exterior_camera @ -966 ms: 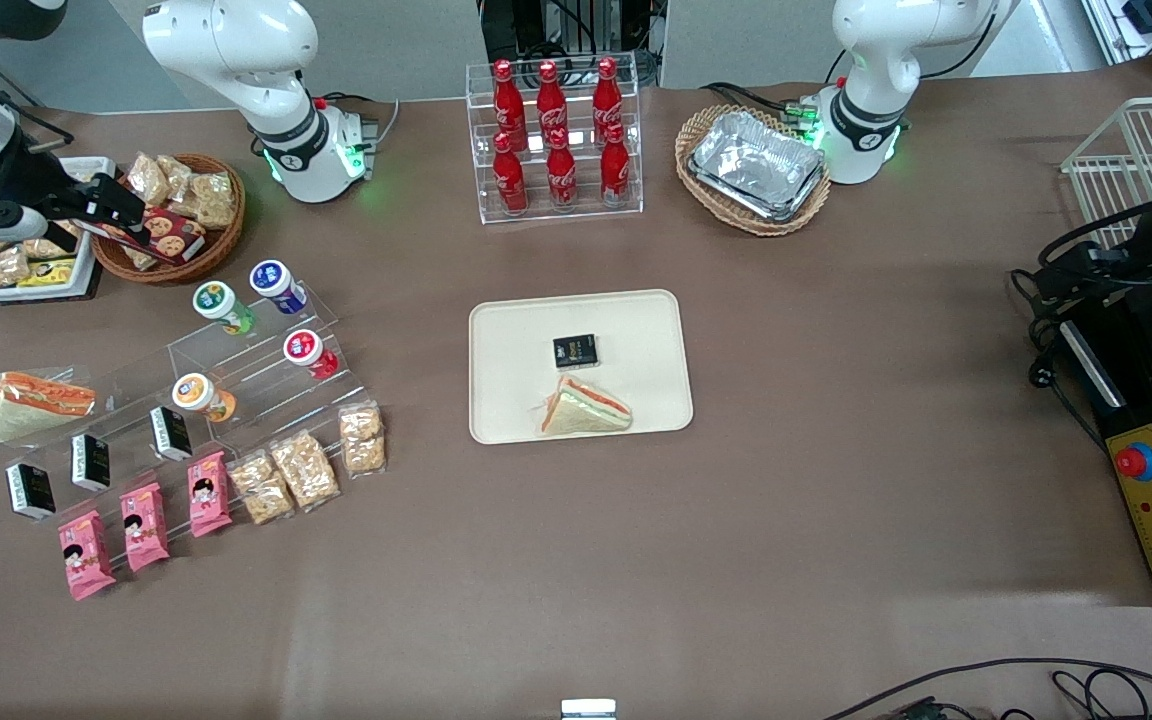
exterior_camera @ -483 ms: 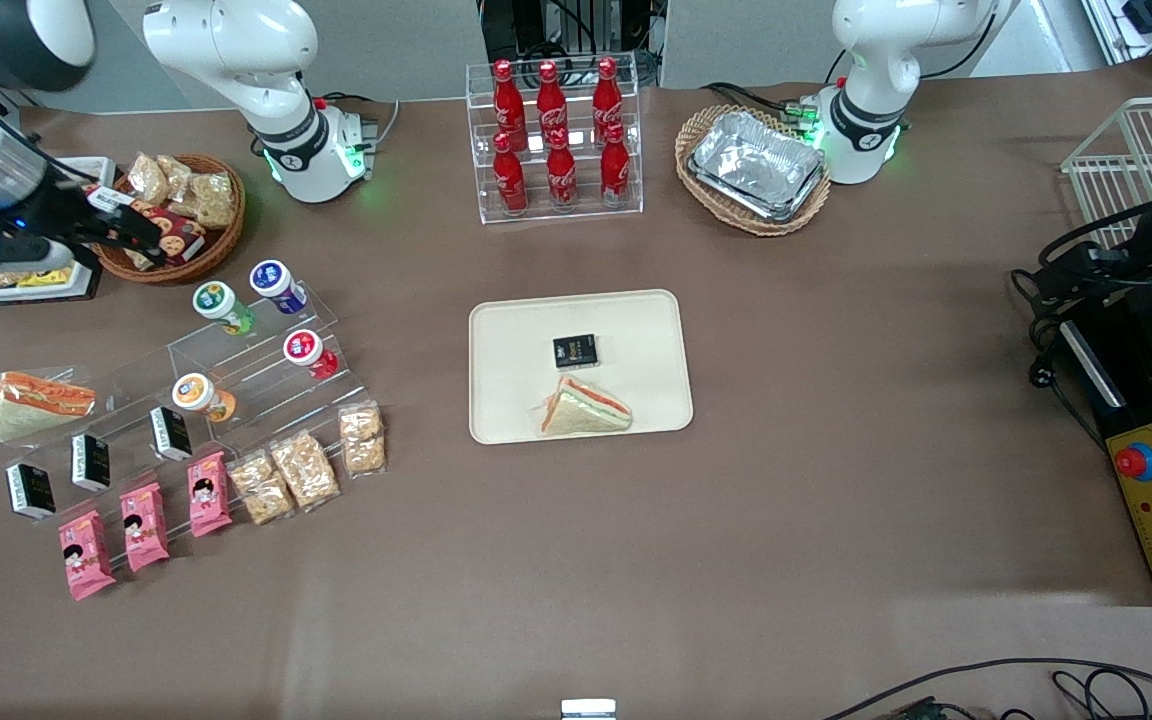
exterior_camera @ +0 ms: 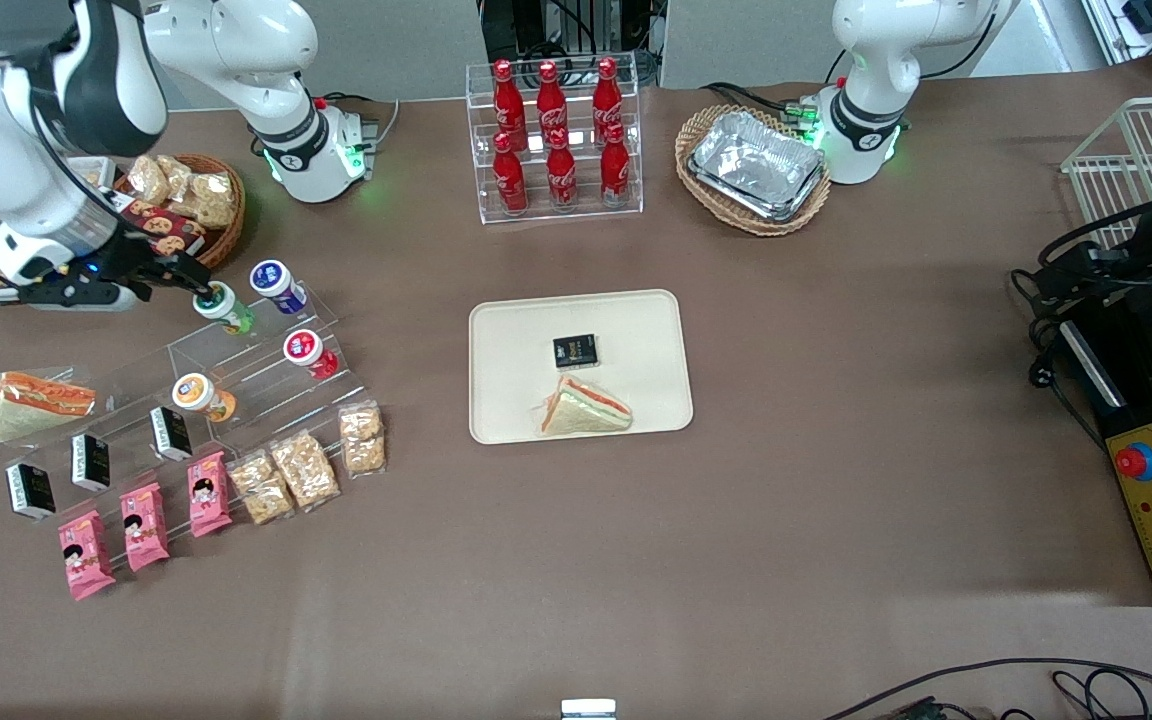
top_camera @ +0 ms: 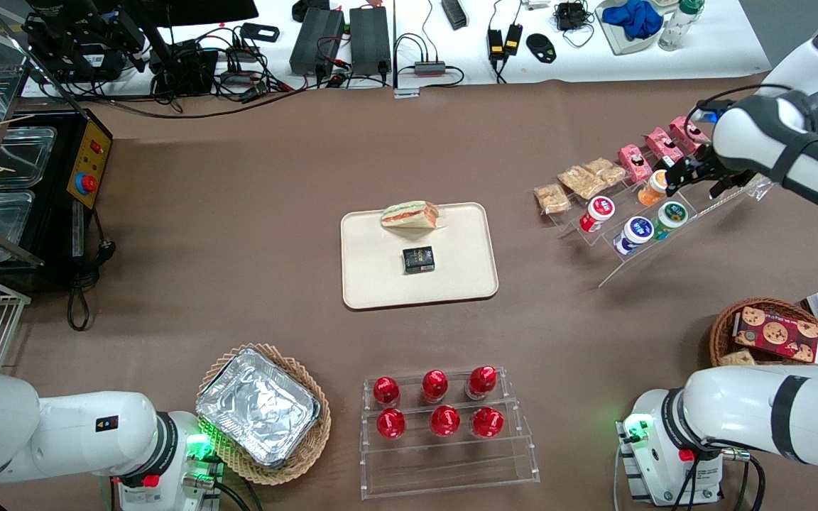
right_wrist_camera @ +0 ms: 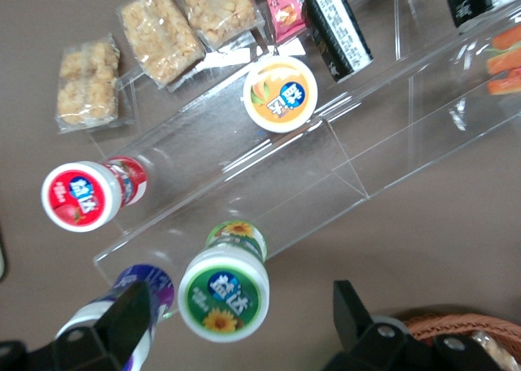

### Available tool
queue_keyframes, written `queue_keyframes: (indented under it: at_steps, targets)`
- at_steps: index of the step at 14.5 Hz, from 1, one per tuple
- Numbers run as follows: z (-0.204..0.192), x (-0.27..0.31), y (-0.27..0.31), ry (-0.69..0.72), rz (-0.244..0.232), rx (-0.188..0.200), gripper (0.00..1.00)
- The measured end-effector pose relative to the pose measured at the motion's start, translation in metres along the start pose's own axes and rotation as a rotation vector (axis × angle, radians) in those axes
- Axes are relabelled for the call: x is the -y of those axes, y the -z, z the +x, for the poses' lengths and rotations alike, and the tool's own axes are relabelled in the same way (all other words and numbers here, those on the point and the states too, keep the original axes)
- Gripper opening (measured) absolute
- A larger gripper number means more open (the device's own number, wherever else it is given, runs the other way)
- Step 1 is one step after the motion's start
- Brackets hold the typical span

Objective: Place green gum on tray
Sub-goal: 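Lower the open right gripper over the green-lidded gum bottle, then close the right gripper on the green gum bottle and lift it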

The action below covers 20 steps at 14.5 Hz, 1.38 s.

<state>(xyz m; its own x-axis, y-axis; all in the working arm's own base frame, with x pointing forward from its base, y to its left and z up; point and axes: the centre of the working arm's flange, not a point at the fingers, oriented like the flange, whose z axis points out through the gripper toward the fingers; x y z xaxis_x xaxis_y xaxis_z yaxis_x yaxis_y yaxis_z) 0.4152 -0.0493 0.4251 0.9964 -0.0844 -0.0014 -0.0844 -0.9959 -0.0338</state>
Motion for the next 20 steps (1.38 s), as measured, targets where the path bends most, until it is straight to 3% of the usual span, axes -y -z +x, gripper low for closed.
queue_keyframes:
  at_steps: [6, 16, 20]
  targets:
    - [-0.002, -0.001, -0.041, -0.008, -0.003, 0.01, 0.99]
    - [-0.008, 0.01, -0.052, 0.0, -0.003, 0.028, 0.98]
    - [-0.01, 0.011, -0.054, -0.004, -0.003, 0.033, 0.9]
